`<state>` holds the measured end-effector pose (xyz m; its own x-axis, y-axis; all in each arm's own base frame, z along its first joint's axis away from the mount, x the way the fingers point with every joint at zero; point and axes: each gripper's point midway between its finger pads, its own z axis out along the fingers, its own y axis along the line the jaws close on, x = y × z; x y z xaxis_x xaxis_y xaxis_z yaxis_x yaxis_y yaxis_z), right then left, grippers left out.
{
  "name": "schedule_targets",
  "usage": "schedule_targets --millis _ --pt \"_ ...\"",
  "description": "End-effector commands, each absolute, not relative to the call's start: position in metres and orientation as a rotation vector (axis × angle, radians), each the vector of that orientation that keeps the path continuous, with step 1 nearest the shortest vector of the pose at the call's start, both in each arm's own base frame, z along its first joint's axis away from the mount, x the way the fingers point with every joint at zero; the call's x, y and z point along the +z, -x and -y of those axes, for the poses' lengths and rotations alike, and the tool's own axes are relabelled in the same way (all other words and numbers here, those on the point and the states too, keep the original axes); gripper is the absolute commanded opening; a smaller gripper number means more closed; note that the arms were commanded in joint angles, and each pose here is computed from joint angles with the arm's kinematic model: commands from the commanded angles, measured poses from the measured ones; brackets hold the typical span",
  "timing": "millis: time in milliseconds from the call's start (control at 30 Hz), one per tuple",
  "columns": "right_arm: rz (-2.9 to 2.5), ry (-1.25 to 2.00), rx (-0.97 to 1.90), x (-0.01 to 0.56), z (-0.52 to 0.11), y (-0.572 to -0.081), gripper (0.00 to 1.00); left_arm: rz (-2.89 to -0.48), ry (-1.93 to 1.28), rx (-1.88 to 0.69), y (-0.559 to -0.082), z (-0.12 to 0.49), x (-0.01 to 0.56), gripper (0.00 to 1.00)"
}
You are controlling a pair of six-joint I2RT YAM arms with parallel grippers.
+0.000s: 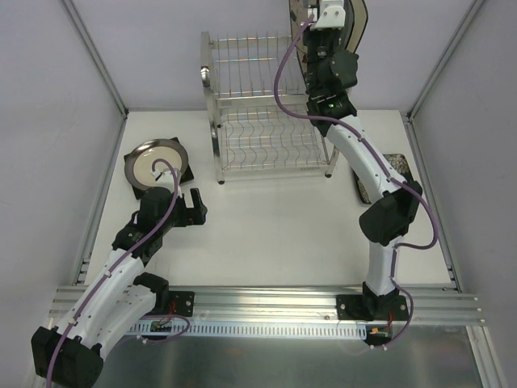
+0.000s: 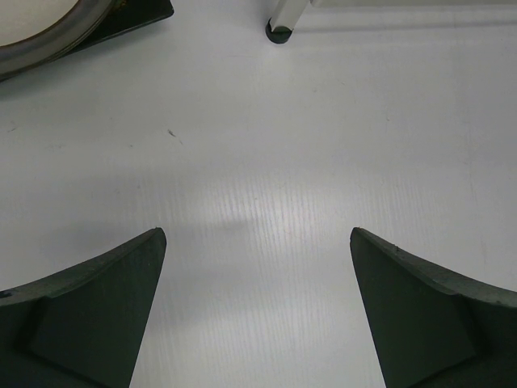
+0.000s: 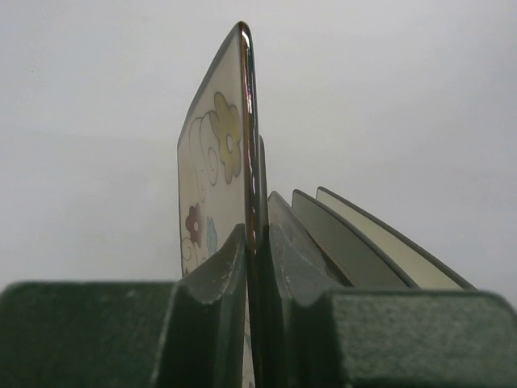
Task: Load the plates into the dish rack
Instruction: Insert the plate into the dish rack
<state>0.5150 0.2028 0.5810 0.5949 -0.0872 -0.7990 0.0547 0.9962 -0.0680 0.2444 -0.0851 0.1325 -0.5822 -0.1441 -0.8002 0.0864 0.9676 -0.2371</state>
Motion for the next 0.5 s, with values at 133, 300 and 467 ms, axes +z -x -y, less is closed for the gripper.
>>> schedule_targets --millis 133,300,467 --pt "-0.551 -0.160 0.019 0.691 -0.158 -0.435 0.01 -2.145 0.037 -0.308 -0.248 0.084 0.136 0.99" --pt "-0.579 -0.152 0.015 0.681 -0.164 -0.446 0.01 -2.148 0.038 -0.306 -0.248 0.084 0.136 0.99" --pt "-0.608 -0.148 0.009 0.668 -0.170 -0.459 0.00 -2.143 0.036 -0.306 -0.248 0.084 0.137 0.99"
